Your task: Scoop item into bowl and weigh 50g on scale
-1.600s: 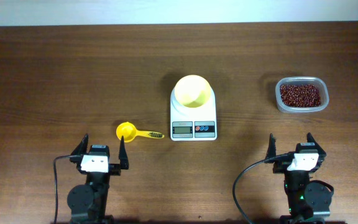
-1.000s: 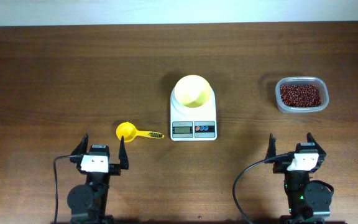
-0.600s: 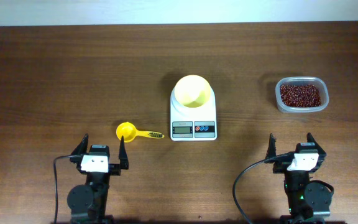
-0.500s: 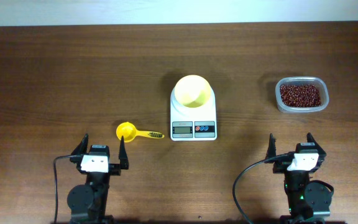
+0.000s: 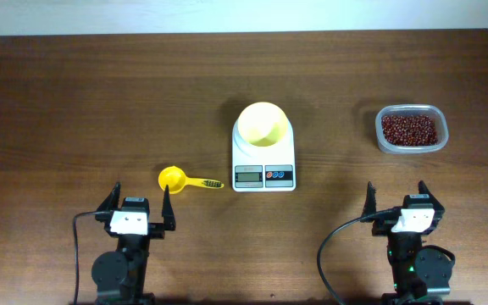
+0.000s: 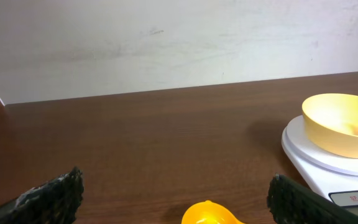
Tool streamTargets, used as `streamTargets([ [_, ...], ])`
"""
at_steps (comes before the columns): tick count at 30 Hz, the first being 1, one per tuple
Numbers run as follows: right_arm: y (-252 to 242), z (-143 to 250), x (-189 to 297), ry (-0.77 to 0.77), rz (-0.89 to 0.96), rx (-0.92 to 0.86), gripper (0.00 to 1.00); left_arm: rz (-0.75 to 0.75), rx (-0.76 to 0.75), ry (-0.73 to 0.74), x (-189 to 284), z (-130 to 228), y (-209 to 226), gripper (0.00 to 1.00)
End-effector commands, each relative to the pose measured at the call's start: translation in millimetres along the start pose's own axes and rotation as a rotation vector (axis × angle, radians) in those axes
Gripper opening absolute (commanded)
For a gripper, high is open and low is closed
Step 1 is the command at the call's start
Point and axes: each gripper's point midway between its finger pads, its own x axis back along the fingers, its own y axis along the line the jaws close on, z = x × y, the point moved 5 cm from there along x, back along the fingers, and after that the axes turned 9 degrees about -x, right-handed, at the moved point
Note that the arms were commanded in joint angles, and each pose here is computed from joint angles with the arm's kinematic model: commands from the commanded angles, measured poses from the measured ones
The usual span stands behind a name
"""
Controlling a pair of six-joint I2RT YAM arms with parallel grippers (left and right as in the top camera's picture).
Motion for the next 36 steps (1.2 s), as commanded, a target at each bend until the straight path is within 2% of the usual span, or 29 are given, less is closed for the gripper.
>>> streamTargets([
  [1, -3, 2, 0, 0.005, 0.022, -0.009, 0.99, -0.008, 0.013, 0.011, -1, 4, 0, 0.98],
  [26, -3, 2, 0, 0.005, 0.022, -0.009, 0.99, -0.022, -0.008, 0.008, -1, 3, 2, 0.99],
  [30, -3, 2, 0, 0.005, 0.022, -0.009, 0.99, -0.042, -0.023, -0.024, -1, -3, 5, 0.98],
  [33, -3, 2, 0, 0.005, 0.022, -0.009, 0.99, -0.029, -0.023, -0.138, 1, -25, 5, 0.98],
  [36, -3, 2, 0, 0.005, 0.022, -0.009, 0.99, 0.044, -0.029, -0.173, 2, -31, -3, 0.98],
])
